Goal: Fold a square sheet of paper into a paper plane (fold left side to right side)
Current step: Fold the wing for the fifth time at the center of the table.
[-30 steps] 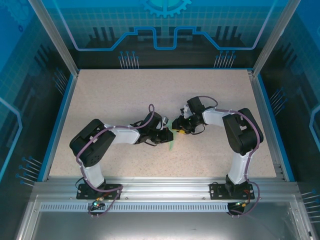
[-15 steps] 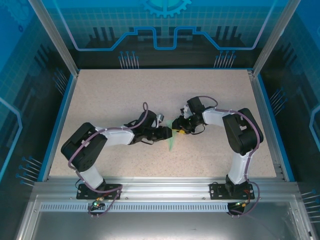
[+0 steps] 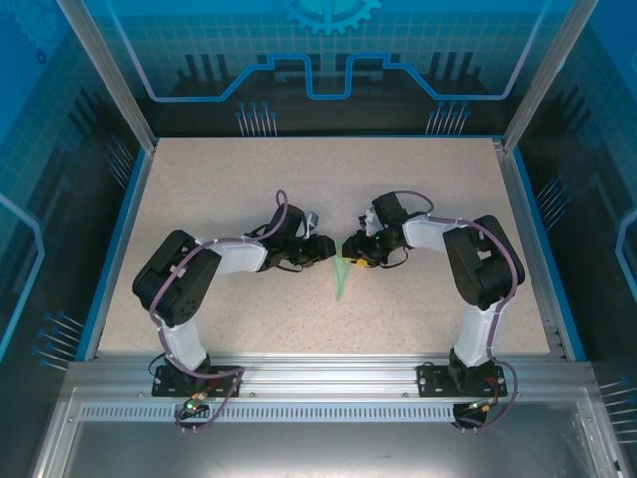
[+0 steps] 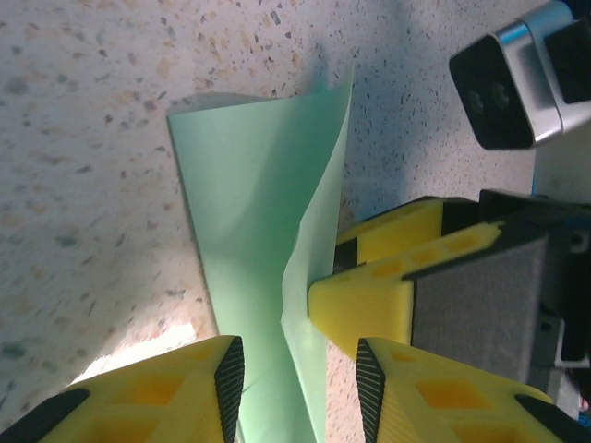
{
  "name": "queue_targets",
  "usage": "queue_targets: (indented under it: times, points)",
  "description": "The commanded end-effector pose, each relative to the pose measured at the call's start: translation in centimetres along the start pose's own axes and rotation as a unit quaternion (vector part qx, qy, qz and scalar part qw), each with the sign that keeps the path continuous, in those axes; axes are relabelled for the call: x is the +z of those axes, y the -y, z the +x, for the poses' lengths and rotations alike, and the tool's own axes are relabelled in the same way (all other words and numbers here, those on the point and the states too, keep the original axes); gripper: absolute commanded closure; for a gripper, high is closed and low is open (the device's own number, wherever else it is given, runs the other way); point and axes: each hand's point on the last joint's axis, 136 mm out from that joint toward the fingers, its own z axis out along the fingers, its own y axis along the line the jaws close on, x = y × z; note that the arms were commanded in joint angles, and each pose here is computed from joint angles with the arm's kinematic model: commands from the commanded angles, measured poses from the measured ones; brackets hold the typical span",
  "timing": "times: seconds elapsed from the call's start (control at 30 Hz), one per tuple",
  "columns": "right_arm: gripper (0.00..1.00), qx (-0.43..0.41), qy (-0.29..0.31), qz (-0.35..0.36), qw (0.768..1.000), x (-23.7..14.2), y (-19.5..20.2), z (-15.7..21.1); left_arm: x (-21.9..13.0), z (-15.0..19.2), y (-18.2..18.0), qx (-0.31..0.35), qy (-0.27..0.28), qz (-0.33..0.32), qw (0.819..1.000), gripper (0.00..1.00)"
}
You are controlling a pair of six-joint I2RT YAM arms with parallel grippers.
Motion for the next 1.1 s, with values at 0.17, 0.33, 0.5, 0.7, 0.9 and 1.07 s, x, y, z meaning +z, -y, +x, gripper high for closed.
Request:
queue_targets:
  times: [0.17,0.33,0.5,0.7,0.9,1.07]
  points:
    - [0.59,0.034,-0.058,0.056,0.996,2.3,3.8,3.3,1.6,-0.8,0.4,-0.009,-0.019,0.016,1.0,0.62]
    - [0.59,0.034,-0.058,0.056,0.996,2.3,3.8,3.3,2.4,-0.9,-0.1,-0.014,-0.027,0.012,0.999,0.7]
    - [0.59,0.034,-0.06,0.056,0.996,2.4,3.9,3.5,2.8,-0.9,-0.8,-0.019,-0.029,-0.001,0.999,0.82]
    - [0.59,0.034,-0.061,0.057,0.996,2.3,4.0,3.5,3.2,-0.9,-1.5,-0.02,-0.029,-0.013,0.999,0.9]
    - [0.59,0.031,-0.061,0.055,0.996,2.3,3.8,3.5,3.5,-0.8,-1.8,-0.022,-0.032,-0.015,0.999,0.9]
    - [0.59,0.018,-0.048,0.045,0.998,1.5,3.1,3.1,3.8,-0.6,-2.2,-0.024,-0.037,-0.019,0.999,0.9]
